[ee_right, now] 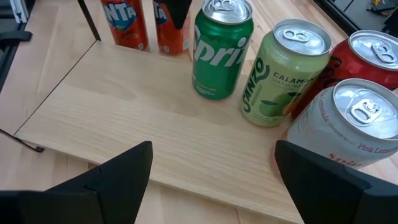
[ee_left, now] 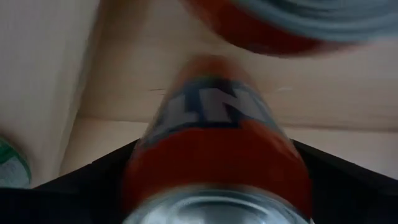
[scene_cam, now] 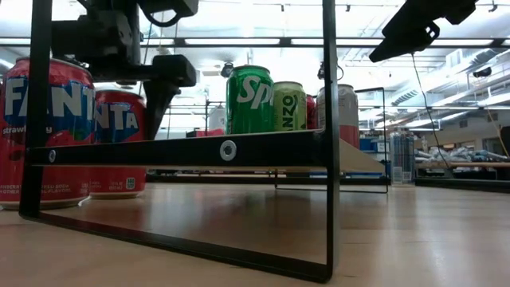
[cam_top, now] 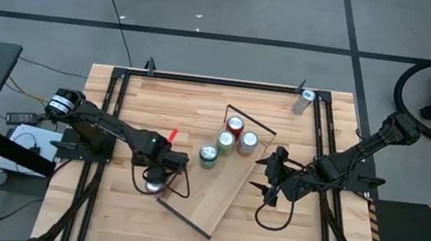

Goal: Place canned beverage on shelf
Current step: Put the top red soda can on the shelf

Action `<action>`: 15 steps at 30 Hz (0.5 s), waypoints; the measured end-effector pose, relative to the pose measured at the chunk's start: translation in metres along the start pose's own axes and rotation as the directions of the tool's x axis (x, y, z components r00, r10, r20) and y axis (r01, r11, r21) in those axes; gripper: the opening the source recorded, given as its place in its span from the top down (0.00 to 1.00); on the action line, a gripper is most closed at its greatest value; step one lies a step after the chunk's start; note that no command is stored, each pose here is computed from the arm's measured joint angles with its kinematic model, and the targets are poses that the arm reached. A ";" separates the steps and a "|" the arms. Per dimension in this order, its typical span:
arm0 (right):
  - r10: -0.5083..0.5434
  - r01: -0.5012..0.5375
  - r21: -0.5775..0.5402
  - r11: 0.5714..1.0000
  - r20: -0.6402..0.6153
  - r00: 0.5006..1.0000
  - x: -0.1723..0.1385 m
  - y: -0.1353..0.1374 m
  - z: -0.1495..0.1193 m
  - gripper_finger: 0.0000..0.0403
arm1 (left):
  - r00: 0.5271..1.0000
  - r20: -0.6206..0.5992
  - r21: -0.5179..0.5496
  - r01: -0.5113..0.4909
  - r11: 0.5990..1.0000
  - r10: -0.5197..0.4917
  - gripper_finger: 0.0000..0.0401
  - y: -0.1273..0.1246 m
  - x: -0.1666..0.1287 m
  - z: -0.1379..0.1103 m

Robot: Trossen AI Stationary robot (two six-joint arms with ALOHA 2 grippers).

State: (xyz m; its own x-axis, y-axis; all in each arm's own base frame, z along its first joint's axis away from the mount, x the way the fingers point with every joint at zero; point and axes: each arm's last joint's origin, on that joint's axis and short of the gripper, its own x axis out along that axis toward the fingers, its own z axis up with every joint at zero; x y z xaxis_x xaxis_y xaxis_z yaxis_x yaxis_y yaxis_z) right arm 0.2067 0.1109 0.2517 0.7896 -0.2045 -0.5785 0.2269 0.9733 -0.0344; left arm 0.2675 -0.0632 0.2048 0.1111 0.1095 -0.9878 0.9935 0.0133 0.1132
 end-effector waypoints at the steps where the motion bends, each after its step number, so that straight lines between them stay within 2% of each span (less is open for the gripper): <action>1: 0.000 0.000 0.001 1.000 0.000 1.000 0.000 0.000 0.000 0.13 | 1.000 0.002 -0.015 -0.007 1.000 0.007 0.04 0.000 0.001 0.000; 10: 0.000 0.000 0.001 1.000 0.001 1.000 0.000 0.000 0.000 0.13 | 1.000 0.014 -0.031 -0.011 0.999 0.012 0.04 -0.002 0.008 0.001; 15: 0.000 0.000 0.000 1.000 0.000 1.000 0.000 0.000 0.000 0.13 | 1.000 0.018 -0.012 -0.010 1.000 0.011 0.11 -0.002 0.008 0.001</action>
State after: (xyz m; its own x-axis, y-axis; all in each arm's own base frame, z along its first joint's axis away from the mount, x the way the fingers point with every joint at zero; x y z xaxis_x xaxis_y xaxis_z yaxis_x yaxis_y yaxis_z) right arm 0.2067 0.1110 0.2517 0.7899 -0.2043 -0.5782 0.2269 0.9733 -0.0341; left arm 0.2665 -0.0634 0.1968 0.1222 0.0916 -0.9883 0.9919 0.0236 0.1248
